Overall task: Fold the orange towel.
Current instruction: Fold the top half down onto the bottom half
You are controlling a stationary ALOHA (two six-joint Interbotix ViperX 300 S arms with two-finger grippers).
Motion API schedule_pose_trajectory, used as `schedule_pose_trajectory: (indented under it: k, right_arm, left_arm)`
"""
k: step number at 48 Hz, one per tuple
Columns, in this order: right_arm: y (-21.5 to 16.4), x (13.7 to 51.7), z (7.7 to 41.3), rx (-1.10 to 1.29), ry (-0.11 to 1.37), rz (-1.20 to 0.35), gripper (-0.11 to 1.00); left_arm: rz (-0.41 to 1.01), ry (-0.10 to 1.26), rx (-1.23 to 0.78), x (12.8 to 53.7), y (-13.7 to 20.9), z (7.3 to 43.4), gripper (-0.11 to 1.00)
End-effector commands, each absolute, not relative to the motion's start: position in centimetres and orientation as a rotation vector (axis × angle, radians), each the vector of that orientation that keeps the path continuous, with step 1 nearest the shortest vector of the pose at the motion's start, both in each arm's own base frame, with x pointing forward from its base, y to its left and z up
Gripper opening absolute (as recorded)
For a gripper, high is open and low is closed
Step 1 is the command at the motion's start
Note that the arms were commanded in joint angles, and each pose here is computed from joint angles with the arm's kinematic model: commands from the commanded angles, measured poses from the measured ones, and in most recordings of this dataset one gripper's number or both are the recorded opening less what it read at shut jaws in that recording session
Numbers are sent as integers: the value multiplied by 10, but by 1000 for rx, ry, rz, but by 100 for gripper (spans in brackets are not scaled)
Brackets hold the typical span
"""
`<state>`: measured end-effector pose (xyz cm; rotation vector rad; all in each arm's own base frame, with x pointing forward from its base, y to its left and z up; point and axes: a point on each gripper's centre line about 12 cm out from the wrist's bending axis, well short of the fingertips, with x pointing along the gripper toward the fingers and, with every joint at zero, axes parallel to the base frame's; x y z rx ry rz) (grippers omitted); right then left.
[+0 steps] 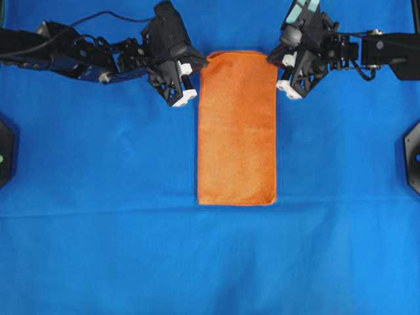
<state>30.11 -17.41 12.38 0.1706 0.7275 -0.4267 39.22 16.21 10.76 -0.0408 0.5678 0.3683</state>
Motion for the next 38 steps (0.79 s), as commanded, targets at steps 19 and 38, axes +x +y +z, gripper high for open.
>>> schedule_pose_trajectory:
  k: [19, 38]
  right_arm:
    - [-164, 301, 153, 162, 648, -421, 3]
    - [-93, 286, 182, 162, 643, -337, 3]
  left_arm:
    - [349, 529, -14, 392, 154, 138, 2]
    - [191, 484, 16, 380, 80, 185, 2]
